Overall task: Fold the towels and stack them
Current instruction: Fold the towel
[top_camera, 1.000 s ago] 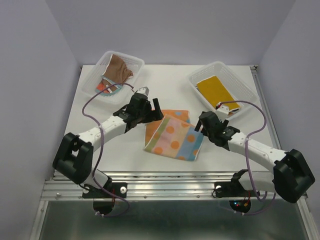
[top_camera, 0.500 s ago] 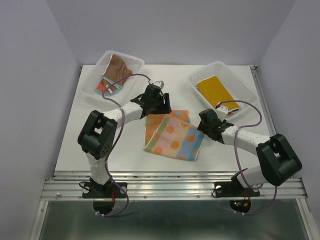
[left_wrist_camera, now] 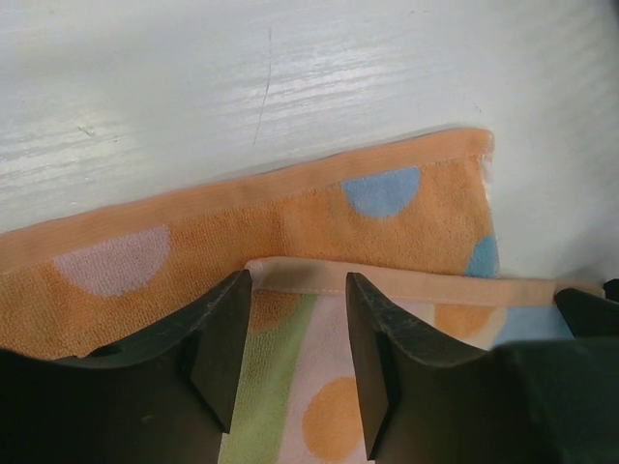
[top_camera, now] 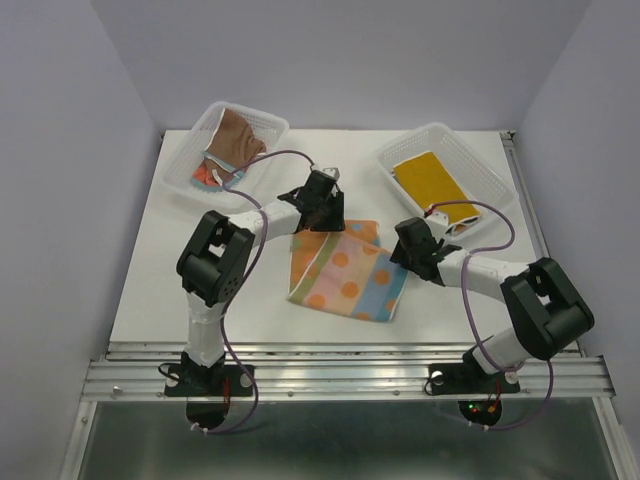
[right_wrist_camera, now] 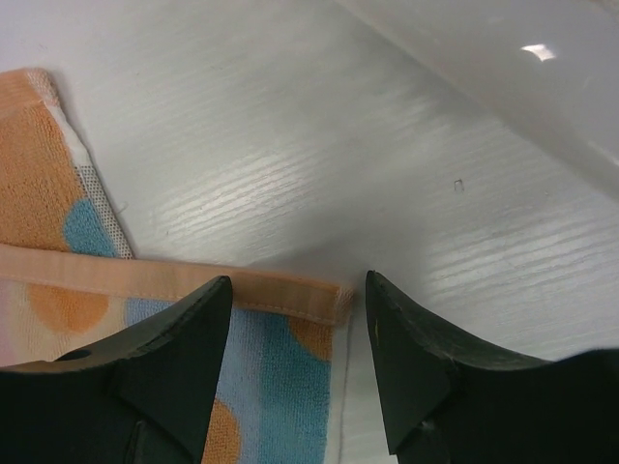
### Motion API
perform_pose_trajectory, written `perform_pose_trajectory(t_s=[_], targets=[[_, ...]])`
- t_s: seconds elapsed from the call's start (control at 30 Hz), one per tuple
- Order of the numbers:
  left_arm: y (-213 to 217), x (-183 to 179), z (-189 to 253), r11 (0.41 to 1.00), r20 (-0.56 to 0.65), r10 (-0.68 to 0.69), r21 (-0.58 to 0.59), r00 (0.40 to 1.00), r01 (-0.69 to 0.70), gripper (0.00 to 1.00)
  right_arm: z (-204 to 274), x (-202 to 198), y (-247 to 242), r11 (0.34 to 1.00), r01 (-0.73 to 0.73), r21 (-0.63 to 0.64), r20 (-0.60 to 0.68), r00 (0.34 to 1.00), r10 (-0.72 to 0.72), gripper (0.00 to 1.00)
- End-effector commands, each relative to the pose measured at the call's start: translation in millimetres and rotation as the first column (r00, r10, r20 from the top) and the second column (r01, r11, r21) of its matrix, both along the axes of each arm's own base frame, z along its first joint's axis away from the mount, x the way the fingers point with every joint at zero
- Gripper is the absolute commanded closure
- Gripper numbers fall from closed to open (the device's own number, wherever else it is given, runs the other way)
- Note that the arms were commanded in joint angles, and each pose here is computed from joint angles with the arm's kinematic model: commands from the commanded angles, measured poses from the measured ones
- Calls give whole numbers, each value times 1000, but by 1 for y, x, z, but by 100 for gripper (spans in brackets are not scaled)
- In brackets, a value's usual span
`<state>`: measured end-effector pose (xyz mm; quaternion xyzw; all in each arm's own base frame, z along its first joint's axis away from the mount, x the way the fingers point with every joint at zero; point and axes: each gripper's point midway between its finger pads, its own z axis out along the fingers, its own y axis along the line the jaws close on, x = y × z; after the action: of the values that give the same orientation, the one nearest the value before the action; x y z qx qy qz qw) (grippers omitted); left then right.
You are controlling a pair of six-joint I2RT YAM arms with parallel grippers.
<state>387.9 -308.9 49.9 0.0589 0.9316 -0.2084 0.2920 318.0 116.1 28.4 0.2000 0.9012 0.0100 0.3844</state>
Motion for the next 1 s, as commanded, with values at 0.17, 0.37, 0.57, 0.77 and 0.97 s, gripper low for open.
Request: perform_pose_trajectory(t_s=[0.17, 0.37, 0.57, 0.77, 0.97], targets=[[-4, 5, -8, 998, 7, 8, 69, 1000, -9, 49, -2, 4, 0, 1000, 1, 11, 21, 1000, -1, 39], [-8, 2, -11, 997, 0, 7, 82, 1000, -7, 55, -3, 3, 1, 1000, -11, 21, 19, 1000, 10, 42], [-11, 3, 3, 995, 30, 18, 99, 999, -20, 84, 0, 5, 4, 999, -25, 28, 28, 999, 24, 60], [-7, 2, 25, 994, 68, 45, 99, 997, -52, 100, 12, 9, 7, 999, -36, 34, 56, 998, 34, 73], [-6, -5, 50, 996, 104, 44, 77, 994, -52, 100, 30, 13, 17, 992, -116, 52, 103, 989, 110, 98]])
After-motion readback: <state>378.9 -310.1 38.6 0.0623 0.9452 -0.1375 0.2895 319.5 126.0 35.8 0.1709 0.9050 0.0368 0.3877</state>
